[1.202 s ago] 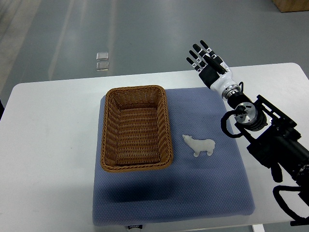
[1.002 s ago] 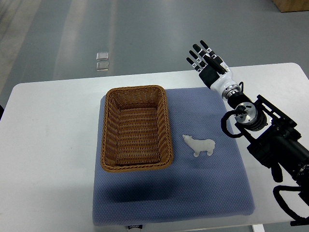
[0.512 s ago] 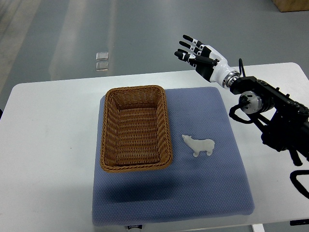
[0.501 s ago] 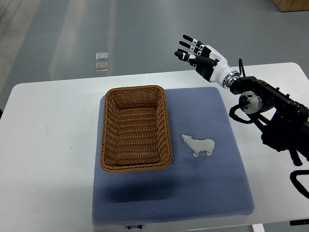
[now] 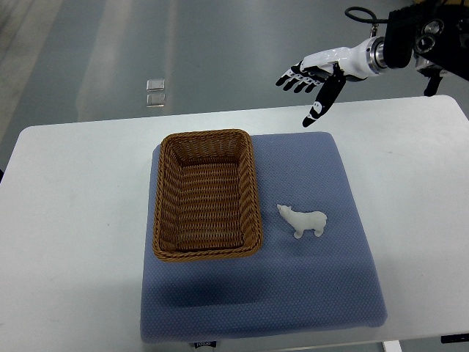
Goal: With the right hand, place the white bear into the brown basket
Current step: 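Move the right hand over the white polar bear figurine, then close the right hand's fingers around the white polar bear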
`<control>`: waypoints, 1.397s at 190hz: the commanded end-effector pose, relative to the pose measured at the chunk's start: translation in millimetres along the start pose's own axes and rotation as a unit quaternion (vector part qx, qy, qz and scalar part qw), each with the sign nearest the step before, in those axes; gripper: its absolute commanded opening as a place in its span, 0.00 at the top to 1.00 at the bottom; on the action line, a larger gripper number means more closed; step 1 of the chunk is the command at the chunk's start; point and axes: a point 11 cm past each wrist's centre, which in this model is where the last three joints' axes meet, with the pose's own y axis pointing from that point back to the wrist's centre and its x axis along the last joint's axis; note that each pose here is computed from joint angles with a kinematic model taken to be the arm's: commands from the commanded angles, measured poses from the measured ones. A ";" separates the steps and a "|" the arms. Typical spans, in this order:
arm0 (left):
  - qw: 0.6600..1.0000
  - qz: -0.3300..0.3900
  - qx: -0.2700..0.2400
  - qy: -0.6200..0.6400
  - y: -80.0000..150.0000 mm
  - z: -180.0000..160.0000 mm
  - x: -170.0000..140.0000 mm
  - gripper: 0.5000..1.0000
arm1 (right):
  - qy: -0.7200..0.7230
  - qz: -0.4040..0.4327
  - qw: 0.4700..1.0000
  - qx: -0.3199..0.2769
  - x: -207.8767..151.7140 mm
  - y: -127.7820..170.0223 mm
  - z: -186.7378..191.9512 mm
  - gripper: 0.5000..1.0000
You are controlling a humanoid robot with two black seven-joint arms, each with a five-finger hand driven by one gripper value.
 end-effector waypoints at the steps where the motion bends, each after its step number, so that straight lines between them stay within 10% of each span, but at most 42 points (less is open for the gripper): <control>1: 1.000 -0.001 0.000 0.000 0.0 0.3 -0.7 0.00 | 0.037 -0.005 0.999 -0.006 1.2 15.9 -13.2 0.14; 265: 1.000 0.001 0.000 0.000 0.0 0.1 0.9 0.00 | -0.088 -0.111 0.989 0.039 -152.9 -23.7 51.3 0.16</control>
